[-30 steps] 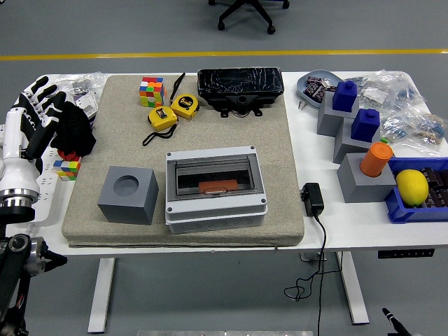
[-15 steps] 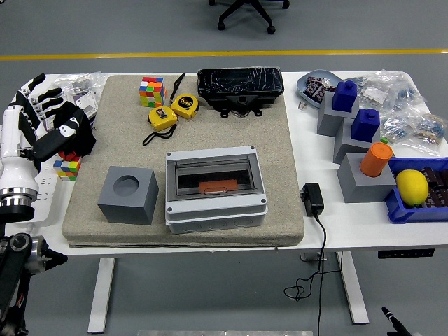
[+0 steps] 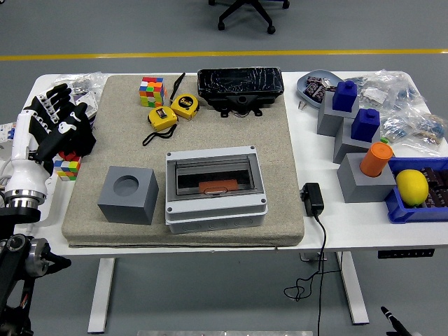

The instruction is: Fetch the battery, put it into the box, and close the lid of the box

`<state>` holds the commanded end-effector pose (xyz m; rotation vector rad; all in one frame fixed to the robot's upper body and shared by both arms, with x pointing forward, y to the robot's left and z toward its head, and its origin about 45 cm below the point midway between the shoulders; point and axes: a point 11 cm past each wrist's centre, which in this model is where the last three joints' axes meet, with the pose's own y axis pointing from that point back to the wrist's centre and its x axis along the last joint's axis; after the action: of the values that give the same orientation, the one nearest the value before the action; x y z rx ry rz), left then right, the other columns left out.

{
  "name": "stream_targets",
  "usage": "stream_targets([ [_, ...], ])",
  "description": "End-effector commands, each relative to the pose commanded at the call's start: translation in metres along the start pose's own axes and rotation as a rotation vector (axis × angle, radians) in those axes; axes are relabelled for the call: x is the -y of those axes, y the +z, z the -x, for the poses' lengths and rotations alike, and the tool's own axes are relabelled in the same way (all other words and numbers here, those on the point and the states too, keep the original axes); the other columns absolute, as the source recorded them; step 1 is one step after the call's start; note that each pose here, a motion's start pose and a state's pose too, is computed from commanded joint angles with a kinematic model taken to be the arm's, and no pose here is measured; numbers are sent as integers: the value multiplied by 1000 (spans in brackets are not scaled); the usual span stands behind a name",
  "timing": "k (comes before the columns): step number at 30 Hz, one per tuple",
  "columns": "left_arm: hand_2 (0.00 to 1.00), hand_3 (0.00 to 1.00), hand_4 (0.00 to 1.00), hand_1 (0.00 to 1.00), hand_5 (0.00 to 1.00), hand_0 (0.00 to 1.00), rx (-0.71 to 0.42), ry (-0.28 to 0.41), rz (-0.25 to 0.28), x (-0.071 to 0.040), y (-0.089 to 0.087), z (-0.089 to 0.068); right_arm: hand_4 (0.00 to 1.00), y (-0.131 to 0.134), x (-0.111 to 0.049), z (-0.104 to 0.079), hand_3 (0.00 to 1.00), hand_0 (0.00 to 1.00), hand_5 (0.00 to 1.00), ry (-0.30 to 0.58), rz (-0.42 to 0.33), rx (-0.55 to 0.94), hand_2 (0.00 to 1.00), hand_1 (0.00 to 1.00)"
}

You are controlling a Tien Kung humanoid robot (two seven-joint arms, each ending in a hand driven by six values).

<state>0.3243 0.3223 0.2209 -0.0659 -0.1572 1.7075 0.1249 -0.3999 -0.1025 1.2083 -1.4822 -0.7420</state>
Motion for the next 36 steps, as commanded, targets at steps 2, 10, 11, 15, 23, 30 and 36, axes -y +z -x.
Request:
stream_targets([
  [2, 998, 889, 998, 998, 998, 998, -12, -11, -8, 0, -1, 1, 998, 0, 0, 0, 778, 973, 998, 0, 0, 0, 753, 821],
  [10, 998, 968, 998, 998, 998, 998, -41, -27, -40, 0, -5, 5, 998, 1, 0, 0, 778, 970, 998, 0, 1, 2, 751, 819],
  [11, 998, 968, 998, 998, 998, 998, -45, -26, -42, 0, -6, 5, 998, 1, 0, 0, 778, 970, 998, 0, 2, 2, 751, 819],
  [15, 998, 979, 998, 998, 998, 998, -53, -24, -48, 0, -6, 5, 998, 1, 0, 0, 778, 969, 998, 0, 1, 2, 751, 819],
  [23, 998, 977, 998, 998, 998, 998, -51, -24, -51, 0, -5, 5, 998, -1, 0, 0, 777, 968, 998, 0, -2, 3, 750, 818],
  [30, 988, 964, 998, 998, 998, 998, -51, -27, -55, 0, -5, 5, 998, 0, 0, 0, 778, 966, 998, 2, -1, 5, 751, 818],
  [36, 953, 949, 998, 998, 998, 998, -56, -28, -58, 1, -5, 5, 998, -1, 0, 0, 782, 966, 998, 3, -2, 6, 750, 818],
])
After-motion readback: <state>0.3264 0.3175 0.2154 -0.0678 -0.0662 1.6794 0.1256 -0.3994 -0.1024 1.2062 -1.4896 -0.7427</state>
